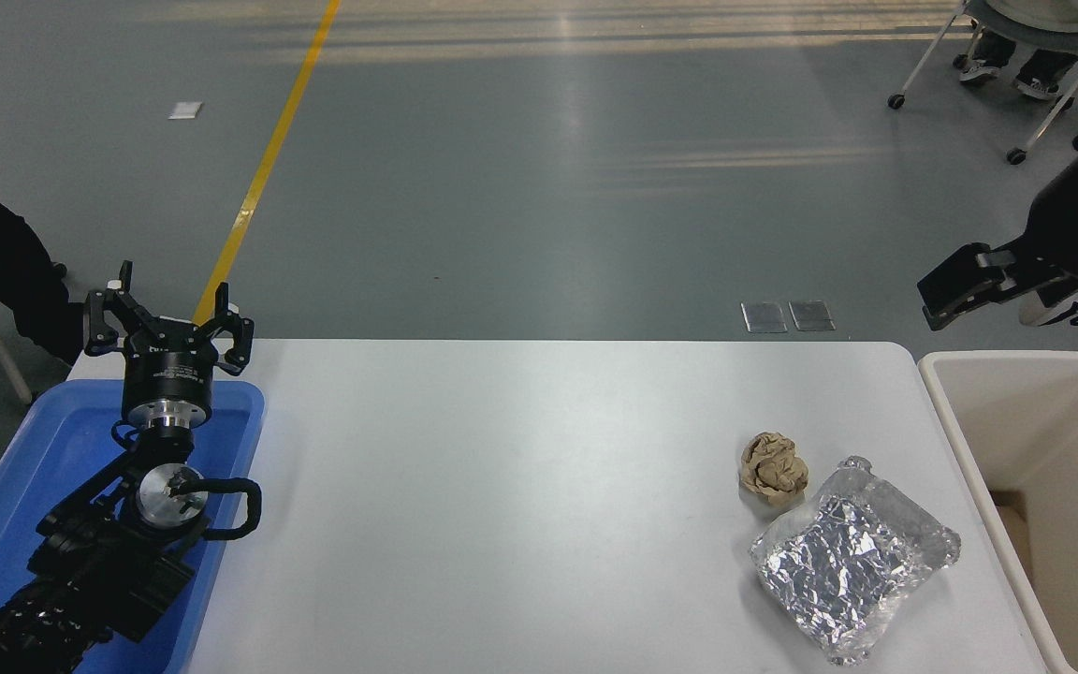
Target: Pick up foil plate and place in dustbin
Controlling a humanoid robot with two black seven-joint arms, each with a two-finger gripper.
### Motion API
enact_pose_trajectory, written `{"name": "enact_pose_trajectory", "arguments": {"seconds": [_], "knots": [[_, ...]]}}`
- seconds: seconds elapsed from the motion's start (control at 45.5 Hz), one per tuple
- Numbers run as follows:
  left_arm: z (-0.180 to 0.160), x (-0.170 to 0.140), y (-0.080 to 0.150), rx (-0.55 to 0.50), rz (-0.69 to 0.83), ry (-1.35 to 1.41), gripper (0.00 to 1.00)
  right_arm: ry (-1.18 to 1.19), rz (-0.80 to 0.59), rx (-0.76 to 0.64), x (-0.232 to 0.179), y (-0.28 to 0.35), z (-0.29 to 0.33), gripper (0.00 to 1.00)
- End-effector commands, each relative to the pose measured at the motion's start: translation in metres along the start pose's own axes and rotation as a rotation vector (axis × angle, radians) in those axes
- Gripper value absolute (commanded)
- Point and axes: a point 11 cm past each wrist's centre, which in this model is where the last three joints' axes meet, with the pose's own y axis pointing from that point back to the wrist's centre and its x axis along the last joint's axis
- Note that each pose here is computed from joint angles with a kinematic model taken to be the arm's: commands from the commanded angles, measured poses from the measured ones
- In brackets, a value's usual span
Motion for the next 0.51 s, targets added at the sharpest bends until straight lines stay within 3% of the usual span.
{"name": "enact_pose_trajectory", "arguments": {"seconds": [0.0, 0.484], "knots": [[0.000, 0.000, 0.000, 0.000, -0.001, 0.000, 0.99, -0.013, -0.054, -0.023, -0.007, -0.026, 0.008, 1.00], [0.000, 0.000, 0.000, 0.000, 0.002, -0.001, 0.99, -0.099, 0.042, -0.011, -0.062, -0.170, 0.024, 1.00]]}}
